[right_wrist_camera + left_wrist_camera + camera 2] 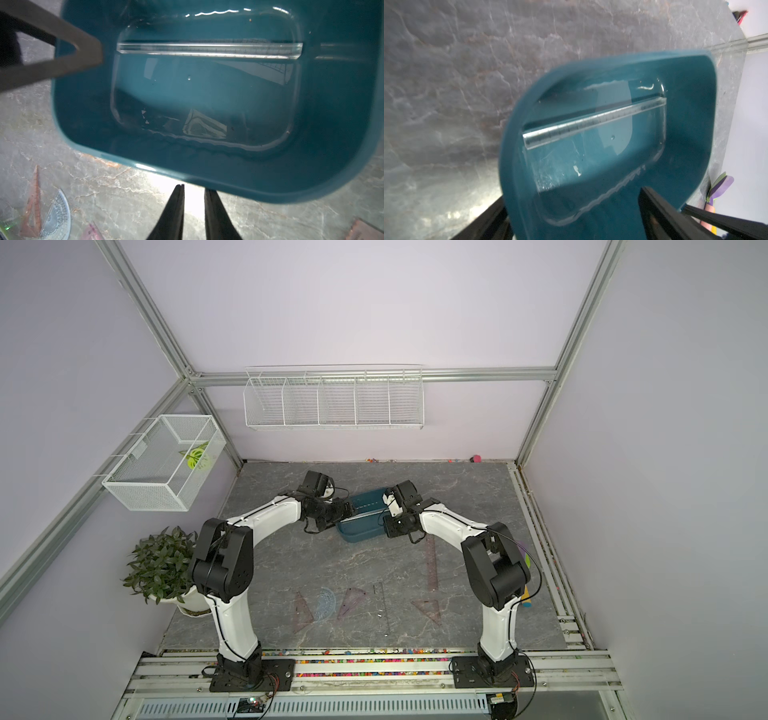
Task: Put the scattered rulers into the storage box
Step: Move the storage box to the center of the board.
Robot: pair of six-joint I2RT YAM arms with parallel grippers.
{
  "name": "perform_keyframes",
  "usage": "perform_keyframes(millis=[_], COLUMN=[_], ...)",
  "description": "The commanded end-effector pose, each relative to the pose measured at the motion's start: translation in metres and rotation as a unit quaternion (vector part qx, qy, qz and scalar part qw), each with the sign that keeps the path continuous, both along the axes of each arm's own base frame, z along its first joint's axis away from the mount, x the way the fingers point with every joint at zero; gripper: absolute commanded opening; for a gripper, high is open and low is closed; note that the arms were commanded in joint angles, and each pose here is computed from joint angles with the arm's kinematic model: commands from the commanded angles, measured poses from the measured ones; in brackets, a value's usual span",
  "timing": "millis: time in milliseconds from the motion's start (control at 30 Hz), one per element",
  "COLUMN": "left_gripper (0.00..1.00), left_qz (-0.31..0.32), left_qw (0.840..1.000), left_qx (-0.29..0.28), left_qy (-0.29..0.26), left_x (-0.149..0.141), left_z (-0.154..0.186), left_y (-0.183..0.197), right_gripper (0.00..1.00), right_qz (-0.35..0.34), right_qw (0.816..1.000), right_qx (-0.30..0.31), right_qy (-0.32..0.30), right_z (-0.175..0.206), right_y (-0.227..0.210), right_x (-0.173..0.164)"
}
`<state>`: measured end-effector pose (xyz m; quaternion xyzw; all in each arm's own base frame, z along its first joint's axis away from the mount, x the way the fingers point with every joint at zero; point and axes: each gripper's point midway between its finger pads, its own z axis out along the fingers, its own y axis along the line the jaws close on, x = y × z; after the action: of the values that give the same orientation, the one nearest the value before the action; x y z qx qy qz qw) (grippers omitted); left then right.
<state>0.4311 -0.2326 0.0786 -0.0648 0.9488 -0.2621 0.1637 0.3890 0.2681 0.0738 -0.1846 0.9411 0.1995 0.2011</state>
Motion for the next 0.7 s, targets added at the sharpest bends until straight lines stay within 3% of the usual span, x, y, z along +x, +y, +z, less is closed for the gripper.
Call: perform_keyframes(millis=[0, 467, 667], left_gripper=[0.93, 0.93, 0.93], left_qz=[0.007, -0.003, -0.008], left_qw=[1.0, 1.0, 1.0], left_qx=[0.016, 0.009, 0.015], left_qy=[0.01, 0.019, 0.013], left_x=[0.007, 0.034, 0.048], left_z=[-0.007, -0.01, -0.003], left_y=[0.01, -0.004, -0.006], right_gripper=[0.24, 0.28, 0.29], right_qz=[0.007, 0.02, 0.064], right_qw=[1.0, 0.998, 0.996], right_qx=[0.004, 0.047, 0.051], right_qy=[0.015, 0.033, 0.038], right_z=[-0.004, -0.006, -0.005], right_y=[-0.001, 0.01, 0.042], right_x=[0.001, -0.01, -0.025])
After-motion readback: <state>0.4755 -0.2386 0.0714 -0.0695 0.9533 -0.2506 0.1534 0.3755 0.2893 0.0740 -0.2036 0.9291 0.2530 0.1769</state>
